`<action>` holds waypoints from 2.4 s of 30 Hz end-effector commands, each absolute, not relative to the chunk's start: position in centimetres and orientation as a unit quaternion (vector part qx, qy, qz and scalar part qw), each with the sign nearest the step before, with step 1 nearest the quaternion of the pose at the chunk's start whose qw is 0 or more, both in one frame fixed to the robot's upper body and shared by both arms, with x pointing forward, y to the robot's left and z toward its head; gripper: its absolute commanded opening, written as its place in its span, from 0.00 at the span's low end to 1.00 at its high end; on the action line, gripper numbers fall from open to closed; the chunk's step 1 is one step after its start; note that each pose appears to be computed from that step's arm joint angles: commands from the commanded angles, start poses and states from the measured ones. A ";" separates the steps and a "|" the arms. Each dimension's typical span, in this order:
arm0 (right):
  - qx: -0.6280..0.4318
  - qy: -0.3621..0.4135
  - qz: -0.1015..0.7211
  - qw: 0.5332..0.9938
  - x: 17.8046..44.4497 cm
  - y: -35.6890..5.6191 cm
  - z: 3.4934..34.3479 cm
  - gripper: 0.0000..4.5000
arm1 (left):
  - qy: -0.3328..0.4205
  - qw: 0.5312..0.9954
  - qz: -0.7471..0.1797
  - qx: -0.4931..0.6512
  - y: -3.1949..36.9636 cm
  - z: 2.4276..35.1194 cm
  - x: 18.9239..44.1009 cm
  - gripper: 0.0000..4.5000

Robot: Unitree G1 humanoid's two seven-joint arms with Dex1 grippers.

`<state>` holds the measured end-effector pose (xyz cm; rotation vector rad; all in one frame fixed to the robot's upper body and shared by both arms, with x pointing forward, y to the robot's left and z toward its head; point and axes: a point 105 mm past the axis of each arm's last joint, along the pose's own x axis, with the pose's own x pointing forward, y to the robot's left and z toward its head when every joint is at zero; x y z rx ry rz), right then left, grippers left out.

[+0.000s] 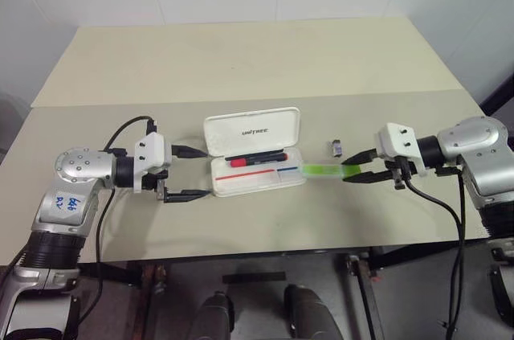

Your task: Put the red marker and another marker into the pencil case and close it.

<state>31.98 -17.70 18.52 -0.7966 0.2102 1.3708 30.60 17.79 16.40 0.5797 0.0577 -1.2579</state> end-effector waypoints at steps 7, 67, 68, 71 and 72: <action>-0.368 0.048 0.643 0.669 33.3 -9.6 18.6 0.24 | 0.042 0.784 -0.557 0.270 19.2 15.3 30.5 0.95; -0.094 -0.086 0.278 0.952 31.2 -17.0 23.4 0.99 | 0.019 0.797 -0.561 0.223 16.5 13.8 30.5 0.95; -0.082 -0.081 0.251 0.961 31.4 -17.5 22.9 0.99 | 0.016 0.797 -0.562 0.222 16.3 13.9 30.7 0.95; -0.051 -0.063 0.190 0.978 31.8 -18.1 21.1 0.99 | 0.007 0.794 -0.566 0.221 15.7 14.3 31.3 0.95; -0.043 -0.054 0.181 0.981 31.9 -17.9 20.5 0.99 | 0.004 0.794 -0.567 0.220 15.5 14.5 31.5 0.95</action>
